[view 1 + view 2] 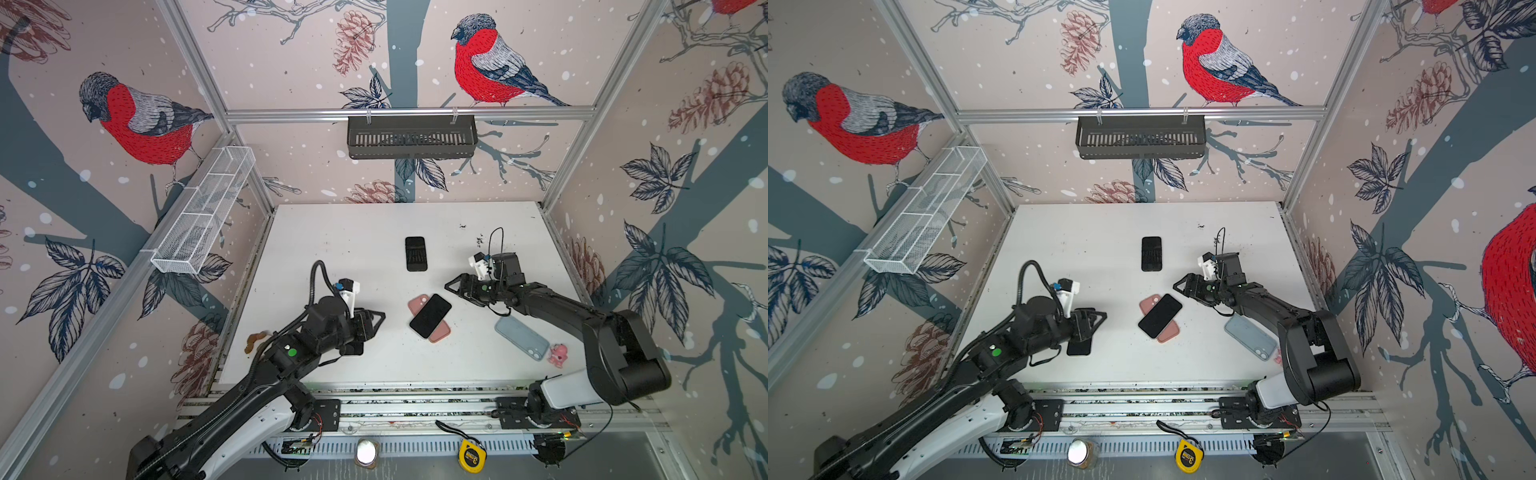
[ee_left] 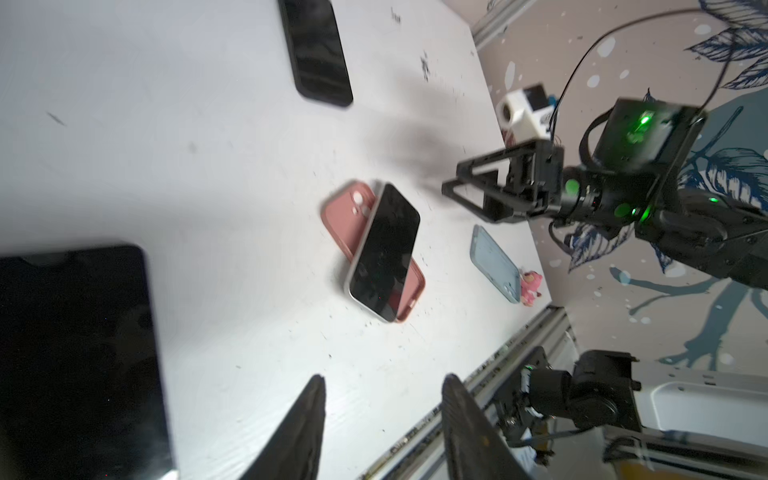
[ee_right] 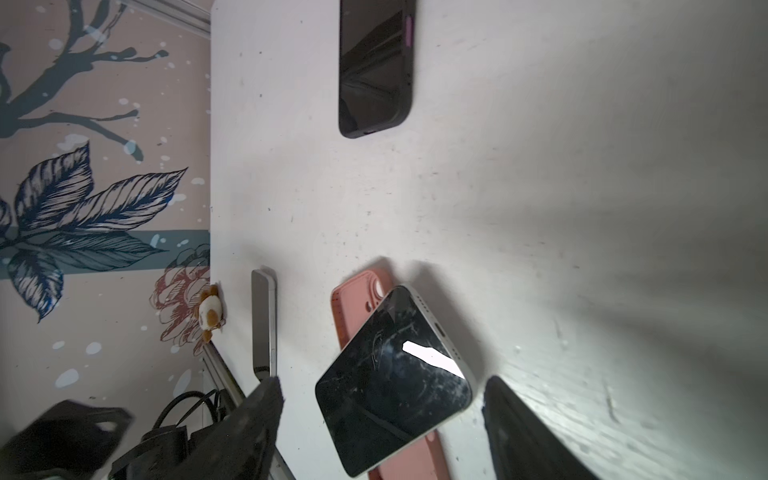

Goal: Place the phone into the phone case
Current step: 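Grasp the phone's long edge with the left gripper and lift it off the case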

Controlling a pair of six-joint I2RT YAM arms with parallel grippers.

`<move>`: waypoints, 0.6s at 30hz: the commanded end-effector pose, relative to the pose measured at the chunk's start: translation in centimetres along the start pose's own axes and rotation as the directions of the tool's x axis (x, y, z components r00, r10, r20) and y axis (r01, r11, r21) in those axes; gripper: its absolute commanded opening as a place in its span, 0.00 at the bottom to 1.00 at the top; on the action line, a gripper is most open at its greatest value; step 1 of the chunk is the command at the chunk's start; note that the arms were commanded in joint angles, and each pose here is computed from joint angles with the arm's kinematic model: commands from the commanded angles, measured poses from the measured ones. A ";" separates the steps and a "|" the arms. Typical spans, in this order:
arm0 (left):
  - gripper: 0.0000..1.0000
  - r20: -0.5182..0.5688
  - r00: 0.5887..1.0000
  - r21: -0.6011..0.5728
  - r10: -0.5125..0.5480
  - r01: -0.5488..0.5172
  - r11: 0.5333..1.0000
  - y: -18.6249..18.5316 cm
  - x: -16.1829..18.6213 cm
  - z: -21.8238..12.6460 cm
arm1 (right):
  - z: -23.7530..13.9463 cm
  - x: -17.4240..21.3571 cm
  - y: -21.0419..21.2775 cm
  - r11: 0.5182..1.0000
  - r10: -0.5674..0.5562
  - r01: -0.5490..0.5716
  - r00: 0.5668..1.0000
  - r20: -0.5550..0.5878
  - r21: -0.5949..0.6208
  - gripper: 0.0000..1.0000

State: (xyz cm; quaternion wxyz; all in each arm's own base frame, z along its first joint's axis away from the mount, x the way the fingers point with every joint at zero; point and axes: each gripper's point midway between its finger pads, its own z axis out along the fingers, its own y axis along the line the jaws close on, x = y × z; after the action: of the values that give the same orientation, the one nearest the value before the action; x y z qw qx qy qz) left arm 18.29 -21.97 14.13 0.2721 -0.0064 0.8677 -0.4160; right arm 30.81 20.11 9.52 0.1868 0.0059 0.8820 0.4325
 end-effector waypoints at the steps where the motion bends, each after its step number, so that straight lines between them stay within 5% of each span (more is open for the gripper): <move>1: 0.52 0.088 0.974 0.268 -0.208 0.178 0.947 -4.8 -2.0 1.0 | 0.4 -0.3 1.3 0.995 -0.049 0.050 0.999 0.004 -0.090 0.78; 11: 0.50 -0.025 0.843 0.141 -0.537 0.535 0.833 -2.0 2.2 6.2 | 2.2 0.3 -0.9 0.996 0.037 -0.038 0.999 -0.019 -0.081 0.78; 18: 0.50 -0.041 0.811 0.104 -0.583 0.584 0.805 -0.5 3.6 8.6 | 2.6 0.8 -1.1 0.994 0.045 -0.048 0.998 -0.034 -0.102 0.78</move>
State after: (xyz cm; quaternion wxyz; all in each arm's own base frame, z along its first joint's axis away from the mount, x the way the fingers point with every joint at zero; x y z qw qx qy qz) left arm 18.39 -28.21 6.81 0.1275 -0.2364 0.8336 -0.4827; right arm 30.83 21.17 6.33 0.1538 0.0163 0.8707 0.4669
